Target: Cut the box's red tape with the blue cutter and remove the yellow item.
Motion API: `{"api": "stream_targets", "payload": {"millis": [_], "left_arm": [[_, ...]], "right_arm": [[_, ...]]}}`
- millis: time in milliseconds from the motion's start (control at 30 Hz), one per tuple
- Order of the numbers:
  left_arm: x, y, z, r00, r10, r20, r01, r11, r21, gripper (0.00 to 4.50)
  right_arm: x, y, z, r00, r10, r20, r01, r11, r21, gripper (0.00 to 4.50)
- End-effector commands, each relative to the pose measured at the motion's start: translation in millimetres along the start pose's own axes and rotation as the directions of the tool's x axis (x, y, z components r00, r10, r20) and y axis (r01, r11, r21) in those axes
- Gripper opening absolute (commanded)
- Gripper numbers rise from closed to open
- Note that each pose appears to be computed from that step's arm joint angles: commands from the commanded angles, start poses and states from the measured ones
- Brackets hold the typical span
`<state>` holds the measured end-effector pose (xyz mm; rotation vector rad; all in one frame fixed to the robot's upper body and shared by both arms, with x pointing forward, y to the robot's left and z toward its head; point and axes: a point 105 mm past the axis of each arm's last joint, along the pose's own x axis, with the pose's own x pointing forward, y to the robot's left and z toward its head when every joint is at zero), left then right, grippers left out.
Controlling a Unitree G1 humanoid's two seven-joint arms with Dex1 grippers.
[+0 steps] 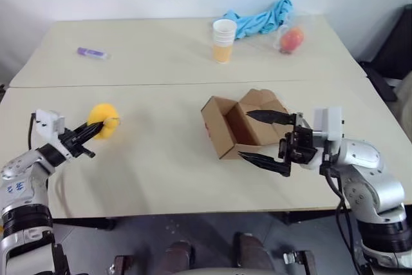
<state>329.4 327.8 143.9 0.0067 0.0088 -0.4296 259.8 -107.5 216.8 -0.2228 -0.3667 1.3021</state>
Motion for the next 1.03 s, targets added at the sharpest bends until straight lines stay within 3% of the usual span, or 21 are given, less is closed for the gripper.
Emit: {"api": "stream_targets", "payload": {"millis": [33,200,400,600,733,867,1033], "left_arm": [[-9.6,6.0,12.3,0.998,0.051,0.031,-0.052,0.999,0.012,0.98],[-7.0,0.8,20.1,0.999,0.032,0.018,-0.032,0.999,0.04,2.57],[-27.8,-7.1,32.9,0.998,-0.068,-0.008,0.069,0.996,0.054,4.38],[-58.3,-10.1,22.9,0.989,-0.094,-0.114,0.11,0.984,0.141,4.48],[-81.2,-4.4,12.4,0.976,0.002,-0.216,0.062,0.955,0.29,4.48],[-105.2,-11.2,-1.6,0.973,0.047,-0.226,0.026,0.949,0.313,4.48],[-101.0,-20.5,-12.0,0.979,0.056,-0.194,0.003,0.957,0.292,4.48]], "right_arm": [[-2.0,-1.0,3.7,1.0,-0.003,0.019,0.004,0.999,-0.042,4.5],[-9.0,-4.3,1.9,1.0,-0.027,0.01,0.028,0.998,-0.048,4.5],[-21.2,-3.5,1.3,0.999,-0.03,-0.016,0.029,0.999,-0.037,4.5],[-38.1,-6.3,-0.8,0.997,-0.042,-0.066,0.039,0.998,-0.042,4.5],[-48.8,-4.3,1.1,0.994,-0.053,-0.094,0.049,0.998,-0.039,4.5],[-61.1,8.9,-12.2,0.983,-0.032,-0.181,0.025,0.999,-0.038,4.5],[-68.5,7.8,-17.0,0.974,-0.129,-0.186,0.117,0.99,-0.074,4.5]]}}
